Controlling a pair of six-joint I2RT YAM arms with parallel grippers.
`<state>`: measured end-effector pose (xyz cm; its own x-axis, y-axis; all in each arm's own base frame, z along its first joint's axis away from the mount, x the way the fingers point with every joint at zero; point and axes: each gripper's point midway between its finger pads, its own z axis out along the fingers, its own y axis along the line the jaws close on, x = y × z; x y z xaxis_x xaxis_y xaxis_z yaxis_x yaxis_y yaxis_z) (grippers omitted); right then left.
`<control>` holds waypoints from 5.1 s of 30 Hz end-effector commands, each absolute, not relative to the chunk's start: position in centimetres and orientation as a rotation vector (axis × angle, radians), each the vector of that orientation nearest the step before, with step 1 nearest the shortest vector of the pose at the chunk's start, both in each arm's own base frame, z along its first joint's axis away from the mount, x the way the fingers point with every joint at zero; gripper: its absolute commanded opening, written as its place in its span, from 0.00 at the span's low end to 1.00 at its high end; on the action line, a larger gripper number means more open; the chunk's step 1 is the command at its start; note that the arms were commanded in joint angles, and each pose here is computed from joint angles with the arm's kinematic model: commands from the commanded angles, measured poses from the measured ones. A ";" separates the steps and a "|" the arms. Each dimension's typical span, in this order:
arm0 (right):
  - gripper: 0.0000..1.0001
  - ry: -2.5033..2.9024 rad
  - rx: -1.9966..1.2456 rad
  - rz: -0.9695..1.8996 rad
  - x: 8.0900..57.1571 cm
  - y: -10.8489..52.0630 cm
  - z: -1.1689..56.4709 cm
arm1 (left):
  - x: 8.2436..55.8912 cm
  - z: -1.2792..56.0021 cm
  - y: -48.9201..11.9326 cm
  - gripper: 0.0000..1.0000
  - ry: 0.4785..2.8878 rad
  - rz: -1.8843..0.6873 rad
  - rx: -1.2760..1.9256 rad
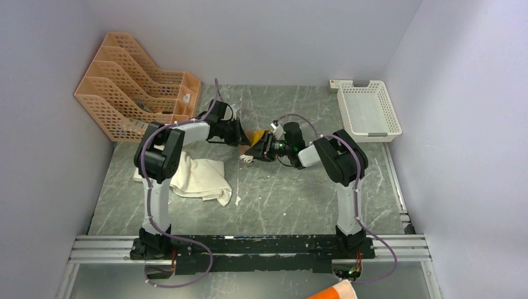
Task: Roll the towels
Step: Roll the towel at the center of the board.
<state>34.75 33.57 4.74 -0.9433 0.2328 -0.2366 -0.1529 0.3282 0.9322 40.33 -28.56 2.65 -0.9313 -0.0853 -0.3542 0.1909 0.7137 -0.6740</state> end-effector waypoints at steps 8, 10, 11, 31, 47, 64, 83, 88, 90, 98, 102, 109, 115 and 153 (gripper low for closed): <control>0.82 2.425 -0.381 0.808 35.9 31.4 6.5 | 42.9 1.9 -27.1 0.07 2.611 -0.820 0.169; 0.83 2.416 -0.444 0.705 35.8 31.9 7.0 | 43.0 1.6 -27.0 0.07 2.627 -0.804 0.173; 0.83 2.412 -0.480 0.661 35.6 32.4 7.1 | 43.1 1.4 -27.0 0.07 2.634 -0.798 0.174; 0.68 2.332 -0.454 0.234 37.9 35.3 4.0 | 41.9 -0.1 -27.7 0.07 2.702 -0.910 0.148; 0.00 2.320 -0.389 0.240 38.7 35.9 2.8 | 41.9 0.2 -28.0 0.14 2.675 -0.999 0.042; 0.00 2.113 -0.317 1.463 33.7 36.9 8.0 | 43.5 6.9 -23.0 0.99 2.391 -1.090 -0.152; 0.00 2.157 -0.202 1.667 33.0 36.6 6.1 | 41.3 3.5 -26.4 0.08 2.441 -1.184 -0.087; 0.47 2.249 -0.267 1.396 34.4 35.3 5.2 | 41.9 3.0 -24.9 0.07 2.492 -1.022 -0.062; 0.61 2.299 -0.306 1.196 35.6 34.4 5.4 | 42.4 3.3 -24.2 0.07 2.497 -0.943 -0.044; 1.00 2.363 -0.436 0.671 36.9 32.8 7.3 | 43.4 4.2 -22.6 0.07 2.494 -0.781 -0.018; 1.00 2.345 -0.539 0.557 36.4 34.8 8.5 | 43.5 4.1 -22.3 0.07 2.501 -0.734 -0.014; 0.93 2.371 -0.635 0.403 35.9 37.7 7.4 | 43.3 3.4 -22.2 0.07 2.530 -0.716 -0.027; 0.79 2.391 -0.628 0.255 36.4 37.7 5.8 | 43.4 3.1 -22.5 0.07 2.546 -0.730 -0.031; 0.00 2.230 -0.068 1.557 32.3 35.8 4.8 | 39.9 6.8 -25.7 0.80 2.374 -1.125 -0.253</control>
<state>33.92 34.02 3.61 -0.8733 0.2084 -0.4405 -0.2775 0.5303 0.8011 40.72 -22.34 5.56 -0.8576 -0.3754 -0.3516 -0.0146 0.7010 -0.7130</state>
